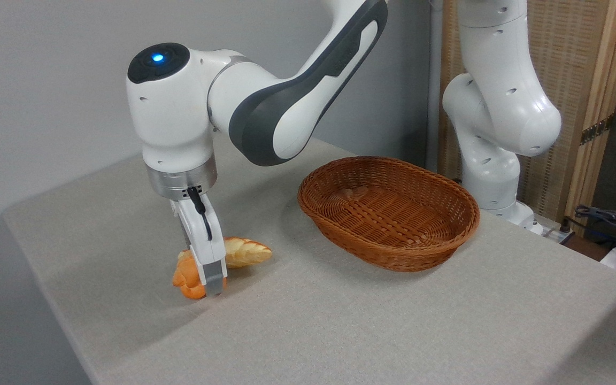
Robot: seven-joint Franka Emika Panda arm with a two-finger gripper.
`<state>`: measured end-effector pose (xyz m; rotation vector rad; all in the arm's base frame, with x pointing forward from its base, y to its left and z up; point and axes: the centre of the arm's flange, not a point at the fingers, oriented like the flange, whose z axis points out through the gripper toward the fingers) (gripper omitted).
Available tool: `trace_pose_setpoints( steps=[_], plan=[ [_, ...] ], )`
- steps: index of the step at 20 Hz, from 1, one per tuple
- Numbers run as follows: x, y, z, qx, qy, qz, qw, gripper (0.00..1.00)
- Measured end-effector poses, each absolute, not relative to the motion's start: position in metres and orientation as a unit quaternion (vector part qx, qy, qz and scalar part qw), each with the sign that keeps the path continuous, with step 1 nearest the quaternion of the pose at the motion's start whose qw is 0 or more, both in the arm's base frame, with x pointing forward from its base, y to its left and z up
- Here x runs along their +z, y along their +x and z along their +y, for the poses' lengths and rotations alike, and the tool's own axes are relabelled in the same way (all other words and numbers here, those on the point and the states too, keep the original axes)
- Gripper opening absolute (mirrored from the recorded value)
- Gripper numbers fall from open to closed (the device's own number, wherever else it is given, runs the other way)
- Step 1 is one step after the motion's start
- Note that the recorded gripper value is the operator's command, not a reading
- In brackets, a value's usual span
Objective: Put bread into the basket
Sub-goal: 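Lower the open gripper down onto the orange round roll, then close the gripper around the orange roll, then lift the orange roll and carry it toward the wicker basket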
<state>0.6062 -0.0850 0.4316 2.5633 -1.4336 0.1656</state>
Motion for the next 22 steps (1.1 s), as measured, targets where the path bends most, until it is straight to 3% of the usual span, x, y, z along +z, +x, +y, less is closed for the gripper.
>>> trace_pose_setpoints(
  steps=[1, 3, 22],
  plan=[
    [0.4316, 0.6062, -0.0849, 0.056, 0.867, -0.485, 0.1, 0.41],
    [0.4315, 0.6062, -0.0849, 0.056, 0.867, -0.485, 0.1, 0.26],
    [0.4311, 0.6062, -0.0853, 0.056, 0.867, -0.485, 0.1, 0.29]
  ],
)
